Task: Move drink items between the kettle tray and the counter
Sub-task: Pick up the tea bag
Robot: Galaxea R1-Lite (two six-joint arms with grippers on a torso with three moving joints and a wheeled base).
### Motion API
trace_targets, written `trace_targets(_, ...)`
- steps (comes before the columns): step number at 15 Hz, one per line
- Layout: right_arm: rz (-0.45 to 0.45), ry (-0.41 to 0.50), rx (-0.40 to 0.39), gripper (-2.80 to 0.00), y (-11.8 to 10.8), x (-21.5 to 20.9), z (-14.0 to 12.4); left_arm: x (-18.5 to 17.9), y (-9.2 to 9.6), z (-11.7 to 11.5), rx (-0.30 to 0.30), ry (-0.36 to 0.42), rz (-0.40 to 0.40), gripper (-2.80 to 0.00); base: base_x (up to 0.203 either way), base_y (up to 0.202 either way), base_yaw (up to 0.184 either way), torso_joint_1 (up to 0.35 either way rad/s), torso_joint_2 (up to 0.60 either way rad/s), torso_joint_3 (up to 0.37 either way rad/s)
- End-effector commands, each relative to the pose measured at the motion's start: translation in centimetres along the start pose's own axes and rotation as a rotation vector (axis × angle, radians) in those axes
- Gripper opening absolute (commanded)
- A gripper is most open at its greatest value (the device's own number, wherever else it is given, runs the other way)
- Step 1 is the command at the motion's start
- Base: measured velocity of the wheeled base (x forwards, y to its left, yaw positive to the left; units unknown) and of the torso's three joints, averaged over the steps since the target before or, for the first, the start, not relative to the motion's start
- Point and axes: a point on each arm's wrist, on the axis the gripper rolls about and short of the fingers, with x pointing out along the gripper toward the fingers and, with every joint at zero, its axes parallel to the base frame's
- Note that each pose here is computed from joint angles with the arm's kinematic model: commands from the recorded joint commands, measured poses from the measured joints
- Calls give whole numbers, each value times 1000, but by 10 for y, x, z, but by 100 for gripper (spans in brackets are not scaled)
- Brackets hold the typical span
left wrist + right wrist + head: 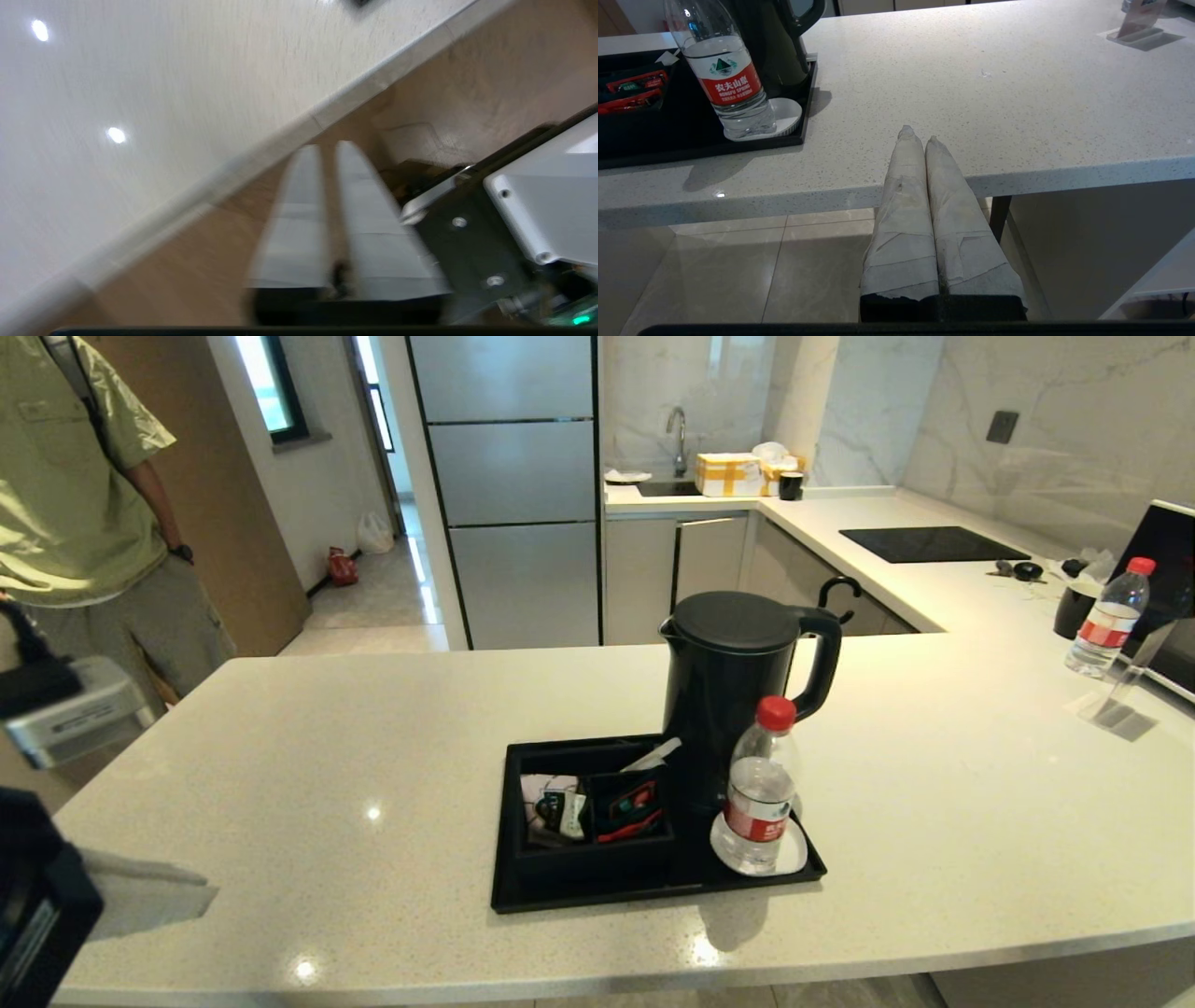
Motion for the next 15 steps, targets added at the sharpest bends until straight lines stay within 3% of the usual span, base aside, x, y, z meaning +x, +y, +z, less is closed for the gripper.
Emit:
trace_targets(1,0,-2,0,-280,0,0,0,36,13,36,65,79,-56,0,0,0,0,0,0,0)
trace_targets(4,0,0,0,-280,0,0,0,76,22,88,189,87,-114,0,0,0,0,0,0,0)
trace_targets(6,0,0,0,-280,0,0,0,86,15,101,253,96,-150,0,0,0,0,0,0,0)
trace_targets(9,0,0,0,-280,0,0,0,120,3,142,369,100,-193,0,0,0,0,0,0,0)
trace_targets(11,0,0,0,-280,0,0,0,136,-8,159,488,100,-187,0,0,0,0,0,0,0)
trace_targets(12,0,0,0,-280,0,0,0,147,-20,164,590,117,-184,0,0,0,0,0,0,0)
trace_targets(15,0,1,0,-280,0,0,0,183,-38,164,665,189,-192,0,0,0,0,0,0,0)
